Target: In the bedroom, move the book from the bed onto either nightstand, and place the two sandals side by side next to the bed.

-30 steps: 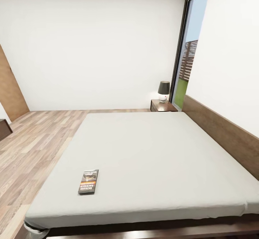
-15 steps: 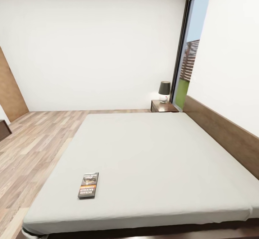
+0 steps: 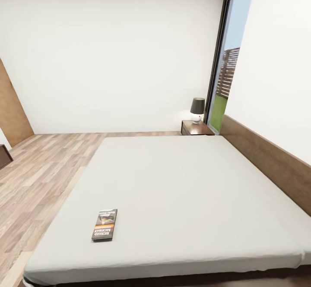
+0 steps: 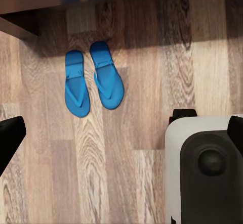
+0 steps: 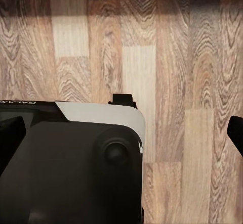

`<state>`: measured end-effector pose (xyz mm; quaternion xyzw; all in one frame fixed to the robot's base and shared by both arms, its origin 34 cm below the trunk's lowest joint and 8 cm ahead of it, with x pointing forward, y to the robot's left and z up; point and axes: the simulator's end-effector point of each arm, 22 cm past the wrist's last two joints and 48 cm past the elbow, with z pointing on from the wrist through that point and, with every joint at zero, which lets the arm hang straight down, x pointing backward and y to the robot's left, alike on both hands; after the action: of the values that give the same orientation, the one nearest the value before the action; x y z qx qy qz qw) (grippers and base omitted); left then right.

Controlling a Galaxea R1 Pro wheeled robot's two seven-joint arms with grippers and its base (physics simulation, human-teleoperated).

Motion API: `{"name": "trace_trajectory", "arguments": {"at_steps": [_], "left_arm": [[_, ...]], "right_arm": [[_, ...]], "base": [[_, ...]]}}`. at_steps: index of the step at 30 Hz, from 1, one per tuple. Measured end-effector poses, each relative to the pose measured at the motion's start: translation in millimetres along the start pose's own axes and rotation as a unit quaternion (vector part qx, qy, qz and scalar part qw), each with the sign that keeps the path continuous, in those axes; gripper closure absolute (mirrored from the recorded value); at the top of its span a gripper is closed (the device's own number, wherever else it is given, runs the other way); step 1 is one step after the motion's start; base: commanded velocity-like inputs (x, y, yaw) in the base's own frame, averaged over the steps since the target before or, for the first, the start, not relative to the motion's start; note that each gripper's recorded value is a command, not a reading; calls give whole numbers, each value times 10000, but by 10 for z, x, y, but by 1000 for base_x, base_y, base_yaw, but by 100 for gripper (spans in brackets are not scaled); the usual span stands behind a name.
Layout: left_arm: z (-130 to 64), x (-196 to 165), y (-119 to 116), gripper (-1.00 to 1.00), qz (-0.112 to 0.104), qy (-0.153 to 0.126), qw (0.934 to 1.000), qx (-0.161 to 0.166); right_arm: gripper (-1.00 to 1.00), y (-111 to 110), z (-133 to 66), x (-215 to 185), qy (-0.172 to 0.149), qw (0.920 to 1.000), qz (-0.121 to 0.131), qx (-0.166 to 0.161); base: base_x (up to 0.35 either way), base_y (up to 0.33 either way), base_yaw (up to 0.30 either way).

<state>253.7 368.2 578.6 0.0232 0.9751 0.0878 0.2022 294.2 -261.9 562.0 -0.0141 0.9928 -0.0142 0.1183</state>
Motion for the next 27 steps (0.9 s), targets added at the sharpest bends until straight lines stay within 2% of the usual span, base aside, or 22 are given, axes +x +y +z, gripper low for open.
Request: {"name": "trace_trajectory", "arguments": {"at_steps": [27], "left_arm": [[0, 0, 0, -100, 0, 1, 10000, 0]], "right_arm": [[-100, 1, 0, 0, 0, 10000, -1, -3]], "base": [[7, -8, 0]]}}
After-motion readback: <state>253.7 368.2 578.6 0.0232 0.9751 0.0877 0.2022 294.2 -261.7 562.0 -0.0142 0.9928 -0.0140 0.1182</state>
